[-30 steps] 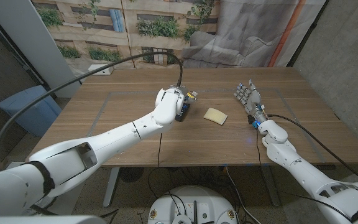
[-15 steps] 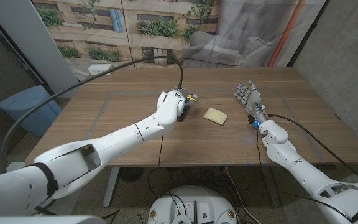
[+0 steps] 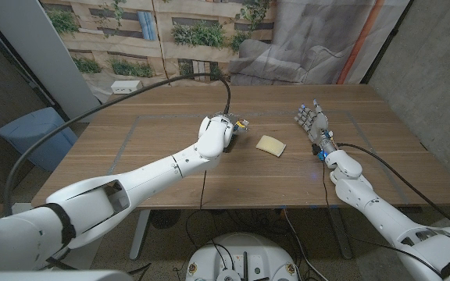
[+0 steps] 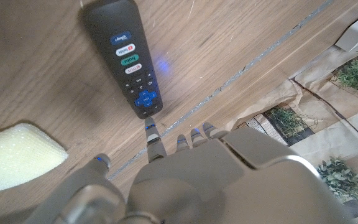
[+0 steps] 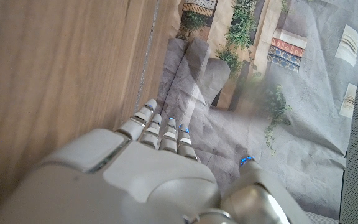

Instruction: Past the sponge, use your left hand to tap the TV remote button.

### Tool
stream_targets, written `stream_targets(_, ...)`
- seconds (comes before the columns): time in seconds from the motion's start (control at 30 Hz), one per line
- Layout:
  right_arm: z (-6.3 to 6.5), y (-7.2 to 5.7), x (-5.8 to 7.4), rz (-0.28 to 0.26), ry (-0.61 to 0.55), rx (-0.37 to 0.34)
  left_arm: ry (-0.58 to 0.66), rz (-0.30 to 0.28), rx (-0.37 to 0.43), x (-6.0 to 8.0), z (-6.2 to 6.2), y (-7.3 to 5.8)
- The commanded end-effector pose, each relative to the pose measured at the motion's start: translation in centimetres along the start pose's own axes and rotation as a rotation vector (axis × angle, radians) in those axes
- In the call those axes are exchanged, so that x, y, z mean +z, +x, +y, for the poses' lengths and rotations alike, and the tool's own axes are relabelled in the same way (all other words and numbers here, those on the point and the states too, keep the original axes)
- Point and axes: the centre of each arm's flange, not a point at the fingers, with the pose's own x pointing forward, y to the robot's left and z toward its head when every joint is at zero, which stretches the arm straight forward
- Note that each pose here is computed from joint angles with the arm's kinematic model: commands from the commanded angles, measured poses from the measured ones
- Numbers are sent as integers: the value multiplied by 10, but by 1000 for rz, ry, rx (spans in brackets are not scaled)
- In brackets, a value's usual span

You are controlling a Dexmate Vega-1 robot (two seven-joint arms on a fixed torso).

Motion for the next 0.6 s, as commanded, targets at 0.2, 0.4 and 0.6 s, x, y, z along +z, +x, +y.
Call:
stream_targets(0.2, 0, 1, 0, -1, -2, -6, -7, 5, -17, 0, -3, 4)
stream_targets(0.4, 1, 0, 0, 1, -1, -7, -12, 9, -20, -1, -6, 2)
stream_targets(0.6, 1, -2, 1, 3, -2, -8, -32, 10, -31, -2, -10, 1)
